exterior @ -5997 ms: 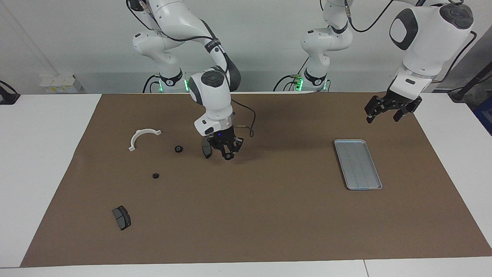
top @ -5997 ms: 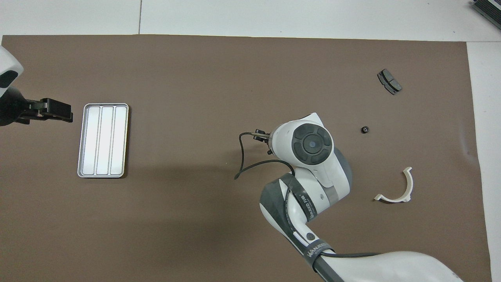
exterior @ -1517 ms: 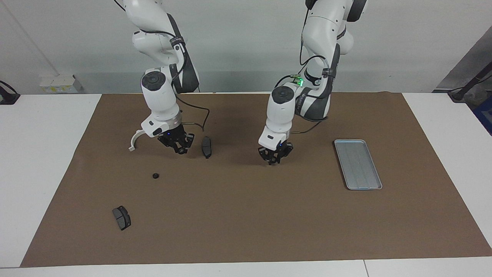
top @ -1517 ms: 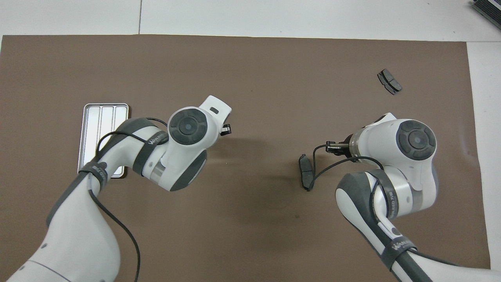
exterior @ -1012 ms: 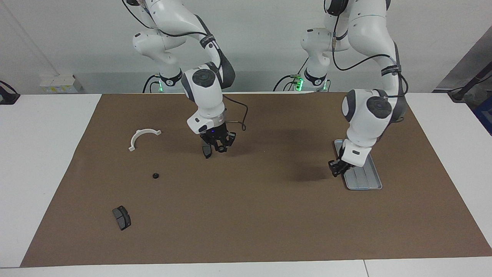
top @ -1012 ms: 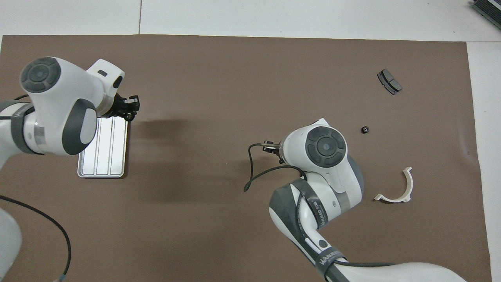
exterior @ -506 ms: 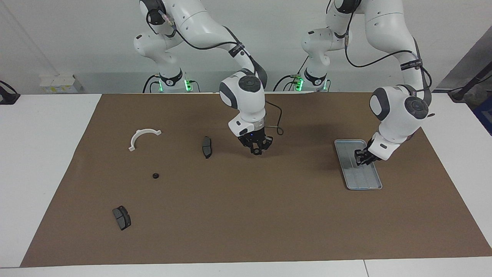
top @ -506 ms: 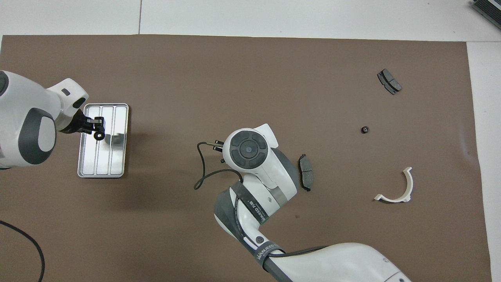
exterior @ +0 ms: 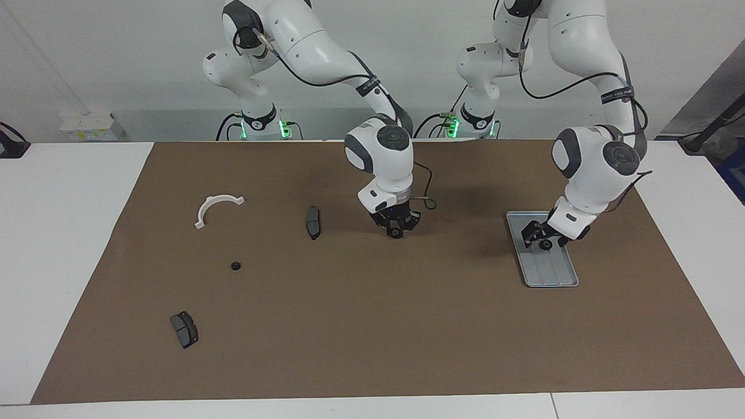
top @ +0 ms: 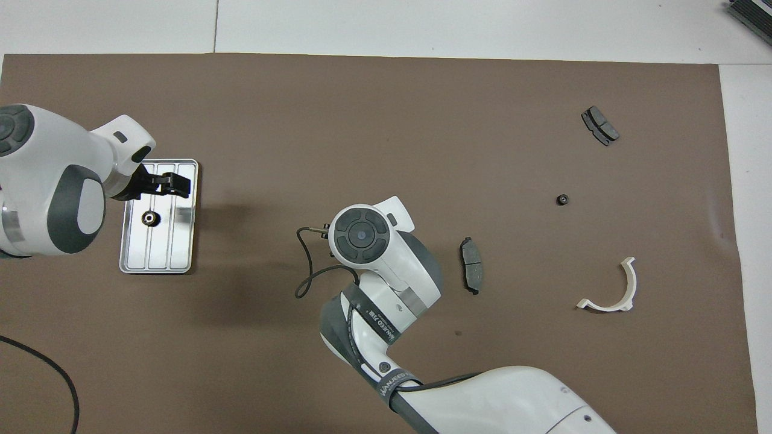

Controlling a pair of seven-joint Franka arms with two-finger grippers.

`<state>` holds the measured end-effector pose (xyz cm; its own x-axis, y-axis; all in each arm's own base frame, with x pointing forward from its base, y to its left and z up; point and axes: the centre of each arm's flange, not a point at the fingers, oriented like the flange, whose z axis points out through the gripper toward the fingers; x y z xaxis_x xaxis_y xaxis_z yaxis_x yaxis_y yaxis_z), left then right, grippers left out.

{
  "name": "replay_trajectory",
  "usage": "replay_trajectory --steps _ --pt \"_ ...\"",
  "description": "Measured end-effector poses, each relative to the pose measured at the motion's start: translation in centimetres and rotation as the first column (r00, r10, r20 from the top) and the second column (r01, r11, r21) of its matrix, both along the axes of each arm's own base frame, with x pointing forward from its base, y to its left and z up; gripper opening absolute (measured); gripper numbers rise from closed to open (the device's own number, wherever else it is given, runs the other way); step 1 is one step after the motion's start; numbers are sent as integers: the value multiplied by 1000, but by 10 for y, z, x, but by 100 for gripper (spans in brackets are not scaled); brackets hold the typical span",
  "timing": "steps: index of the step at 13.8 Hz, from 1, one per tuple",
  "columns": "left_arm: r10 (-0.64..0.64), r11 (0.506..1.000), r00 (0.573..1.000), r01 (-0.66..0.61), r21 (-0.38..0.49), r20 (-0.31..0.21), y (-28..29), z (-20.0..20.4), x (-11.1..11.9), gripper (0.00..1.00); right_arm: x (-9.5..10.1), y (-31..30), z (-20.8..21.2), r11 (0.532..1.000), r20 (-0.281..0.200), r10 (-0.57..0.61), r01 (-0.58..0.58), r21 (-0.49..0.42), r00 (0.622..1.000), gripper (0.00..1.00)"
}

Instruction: Pick bearing gear from pile to tray

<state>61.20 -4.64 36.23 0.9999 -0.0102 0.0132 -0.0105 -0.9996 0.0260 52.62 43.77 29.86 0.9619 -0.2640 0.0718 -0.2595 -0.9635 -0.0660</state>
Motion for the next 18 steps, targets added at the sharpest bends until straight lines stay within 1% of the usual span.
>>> replay_trajectory --steps 1,3,4,5,7,9,10,11,12,13,14,15,16,17,18 --pt "25 1000 1000 -25 -3 7 -29 2 -1 100 2 -2 2 1000 4 1 -1 -6 1000 59" --pt "72 997 997 -71 -15 31 -92 5 -9 100 11 -9 7 1000 14 -12 12 -5 1000 79" --pt "104 994 993 -103 -27 49 -122 6 -15 100 17 -15 12 1000 21 -24 24 -2 999 91" --pt "150 988 986 -147 -49 74 -153 7 -22 100 25 -26 18 999 31 -34 34 0 999 99" --pt "203 976 972 -191 -103 120 -209 9 -39 100 47 -62 35 1000 44 -25 25 -5 999 100" --pt "179 977 972 -158 -140 152 -254 5 -61 100 66 -114 48 1000 45 6 -5 -21 999 100" --pt "154 980 976 -131 -147 157 -272 1 -73 100 72 -142 52 999 42 27 -25 -31 999 100" --pt "129 983 980 -106 -147 155 -287 -4 -84 100 77 -169 54 998 38 49 -47 -41 998 100" --pt "103 986 983 -81 -143 150 -299 -8 -95 96 81 -194 54 996 30 73 -72 -50 997 100" --pt "81 989 986 -61 -138 143 -309 -14 -105 96 84 -216 53 994 23 97 -95 -59 995 100" --pt "64 990 989 -45 -133 137 -315 -20 -113 88 88 -237 51 991 16 121 -120 -66 992 100" --pt "51 991 990 -35 -127 129 -319 -27 -120 88 92 -259 49 987 9 146 -145 -73 989 100" --pt "38 993 992 -24 -119 119 -322 -37 -127 82 97 -285 45 981 -2 176 -176 -80 984 100" --pt "29 993 993 -16 -115 113 -323 -44 -131 82 99 -306 42 976 -12 202 -202 -85 979 100" --pt "21 994 993 -8 -114 113 -323 -50 -134 77 101 -325 38 969 -21 228 -229 -88 973 100"
